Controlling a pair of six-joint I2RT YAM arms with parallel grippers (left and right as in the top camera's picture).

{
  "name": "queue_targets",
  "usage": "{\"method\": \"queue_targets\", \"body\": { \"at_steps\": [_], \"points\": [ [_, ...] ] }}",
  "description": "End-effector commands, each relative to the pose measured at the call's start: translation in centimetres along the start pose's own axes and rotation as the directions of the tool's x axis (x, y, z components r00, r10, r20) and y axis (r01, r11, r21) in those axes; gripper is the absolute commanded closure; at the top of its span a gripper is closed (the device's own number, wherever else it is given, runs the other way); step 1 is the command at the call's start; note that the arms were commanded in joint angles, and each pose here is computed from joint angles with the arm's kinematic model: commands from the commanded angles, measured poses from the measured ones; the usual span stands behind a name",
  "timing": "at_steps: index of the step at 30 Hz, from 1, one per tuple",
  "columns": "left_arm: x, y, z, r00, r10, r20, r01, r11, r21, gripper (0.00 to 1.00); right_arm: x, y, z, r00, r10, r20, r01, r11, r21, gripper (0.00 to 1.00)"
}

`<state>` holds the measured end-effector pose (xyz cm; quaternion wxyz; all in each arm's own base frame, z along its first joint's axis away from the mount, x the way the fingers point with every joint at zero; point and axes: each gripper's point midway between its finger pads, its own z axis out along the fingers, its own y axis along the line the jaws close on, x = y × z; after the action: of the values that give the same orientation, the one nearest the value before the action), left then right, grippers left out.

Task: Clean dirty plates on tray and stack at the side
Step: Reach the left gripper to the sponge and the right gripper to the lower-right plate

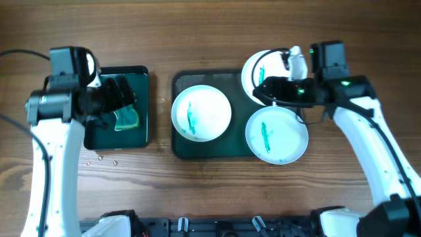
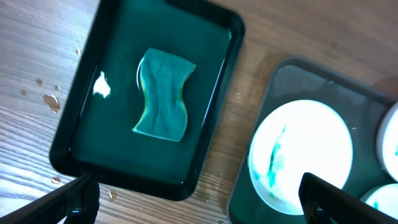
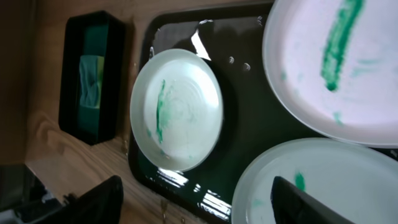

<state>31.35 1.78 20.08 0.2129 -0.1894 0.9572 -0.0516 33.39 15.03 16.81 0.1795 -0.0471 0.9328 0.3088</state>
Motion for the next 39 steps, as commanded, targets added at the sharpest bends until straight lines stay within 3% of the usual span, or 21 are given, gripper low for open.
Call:
{"method": "queue_targets", "body": {
  "at_steps": [1, 10, 22, 29, 32, 36, 39],
  "points": [
    [-0.1, -0.4, 1.7, 0.999, 0.007, -0.05, -0.007, 1.0, 0.002, 0.0, 0.4, 2.1, 3.2, 0.997, 0.04, -0.058, -0.042, 0.999, -0.021, 0.33],
    [0.4, -0.1, 2.8, 0.995, 0.003, -0.1, -0.005, 1.0, -0.015, 0.0, 2.1, -0.6, 11.0, 0.984, 0.154, -0.092, -0.132, 0.968, 0.212, 0.53],
    [-0.3, 1.7, 2.8, 0.998, 0.005, -0.061, -0.012, 0.993, -0.118, 0.04, 4.9, -1.6, 18.6, 0.976, 0.089, -0.197, -0.051, 0.981, 0.189, 0.71],
    [-0.7, 2.3, 3.0, 0.999, 0.011, -0.047, -0.019, 0.988, -0.155, 0.0, 5.8, -3.1, 20.1, 0.981, 0.09, -0.174, -0.033, 0.952, 0.306, 0.83],
    [-0.8, 2.3, 3.5, 0.999, 0.01, -0.054, -0.018, 0.987, -0.157, 0.1, 5.7, -3.3, 20.1, 0.982, 0.096, -0.164, -0.039, 0.947, 0.32, 0.96],
    [-0.7, 2.4, 4.9, 0.996, 0.018, -0.09, -0.033, 0.985, -0.167, 0.21, 5.8, -3.5, 20.1, 0.981, 0.108, -0.161, -0.049, 0.943, 0.329, 0.96],
    [-0.3, 2.7, 6.1, 0.991, 0.025, -0.129, -0.049, 0.982, -0.184, 0.24, 5.9, -3.9, 20.0, 0.98, 0.134, -0.148, -0.073, 0.932, 0.354, 0.96]
  ]
}}
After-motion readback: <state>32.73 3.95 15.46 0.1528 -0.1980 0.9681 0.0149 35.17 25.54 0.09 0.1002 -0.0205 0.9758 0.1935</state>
